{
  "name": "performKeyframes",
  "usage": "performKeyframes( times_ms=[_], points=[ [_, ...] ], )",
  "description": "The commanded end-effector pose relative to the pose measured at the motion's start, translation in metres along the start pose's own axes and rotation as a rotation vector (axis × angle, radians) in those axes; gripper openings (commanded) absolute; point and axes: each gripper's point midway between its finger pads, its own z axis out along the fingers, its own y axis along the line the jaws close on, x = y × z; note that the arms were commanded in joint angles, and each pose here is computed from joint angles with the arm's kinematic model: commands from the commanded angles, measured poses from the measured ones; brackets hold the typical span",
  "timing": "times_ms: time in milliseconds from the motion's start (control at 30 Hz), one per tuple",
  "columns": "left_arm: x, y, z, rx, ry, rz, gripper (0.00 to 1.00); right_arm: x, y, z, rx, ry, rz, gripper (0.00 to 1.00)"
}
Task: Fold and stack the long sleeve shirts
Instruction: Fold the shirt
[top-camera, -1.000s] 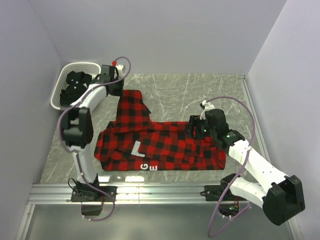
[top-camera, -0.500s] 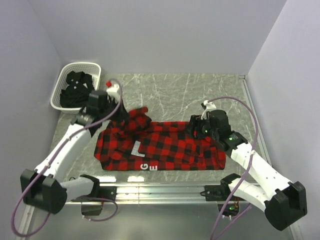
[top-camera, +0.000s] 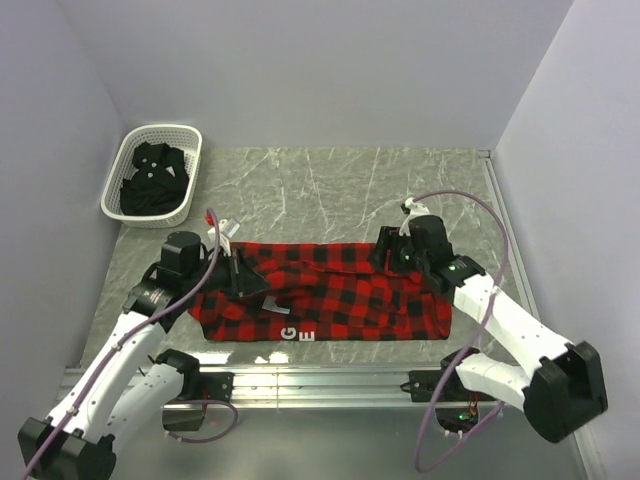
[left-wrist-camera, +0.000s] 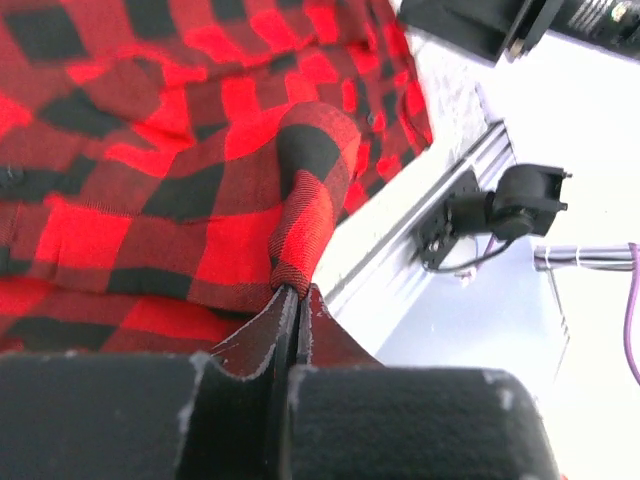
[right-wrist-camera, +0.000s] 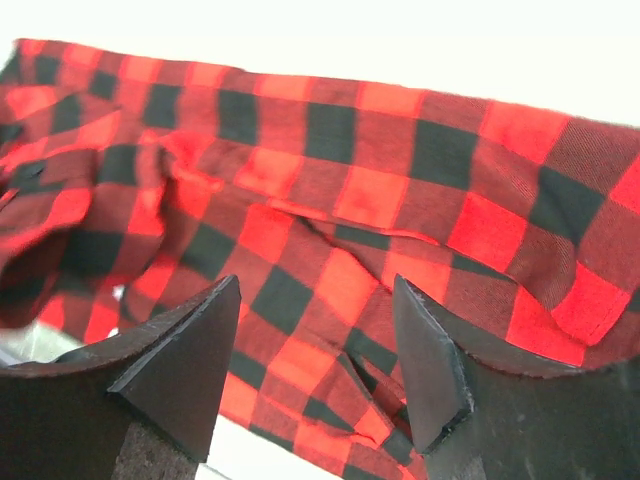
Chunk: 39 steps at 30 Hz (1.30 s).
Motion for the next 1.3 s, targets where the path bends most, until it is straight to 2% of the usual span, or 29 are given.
performKeyframes(
  times_ms=[0,67,133,267,300,333,433,500,633,733,767,833,1100,1267],
  points=[
    [0.026,0.007,-0.002,-0.045,0.127,-0.114,0.05,-0.011,-0.014,0.01,0.121,-0.003,0.079,0.69],
    [0.026,0.021,-0.004,-0.135,0.125,-0.125,0.07,-0.008,-0.018,0.015,0.141,0.016,0.112,0.69],
    [0.026,0.033,-0.01,-0.221,0.107,-0.136,0.13,-0.005,-0.026,0.021,0.183,0.025,0.124,0.69],
    [0.012,0.015,-0.019,-0.18,0.058,-0.096,0.17,-0.007,-0.054,0.026,0.294,0.021,0.19,0.68],
    [0.008,0.012,-0.02,-0.173,0.046,-0.091,0.23,-0.005,-0.063,0.028,0.33,0.03,0.212,0.67],
    [0.004,0.01,-0.022,-0.174,0.031,-0.084,0.48,-0.008,-0.074,0.027,0.379,0.018,0.233,0.66],
    [-0.02,0.018,-0.034,-0.292,-0.068,-0.059,0.9,-0.01,-0.103,0.021,0.458,0.004,0.336,0.63],
    [-0.042,0.027,-0.044,-0.383,-0.167,-0.051,0.96,-0.007,-0.124,0.018,0.483,-0.01,0.42,0.62],
    [-0.075,0.04,-0.05,-0.482,-0.326,-0.099,0.93,-0.003,-0.142,0.018,0.441,-0.018,0.546,0.6],
    [-0.089,0.053,-0.038,-0.506,-0.381,-0.144,0.89,-0.002,-0.147,0.023,0.402,-0.019,0.606,0.59],
    [-0.085,0.064,-0.027,-0.525,-0.354,-0.167,0.88,-0.003,-0.155,0.023,0.409,-0.03,0.63,0.58],
    [-0.094,0.082,-0.02,-0.577,-0.388,-0.194,0.86,-0.001,-0.166,0.023,0.421,-0.034,0.668,0.58],
    [-0.079,0.165,0.018,-0.705,-0.254,-0.35,0.8,0.003,-0.183,0.031,0.379,-0.031,0.762,0.55],
    [-0.065,0.182,0.032,-0.699,-0.155,-0.401,0.8,0.007,-0.188,0.038,0.377,-0.014,0.781,0.54]
  ],
)
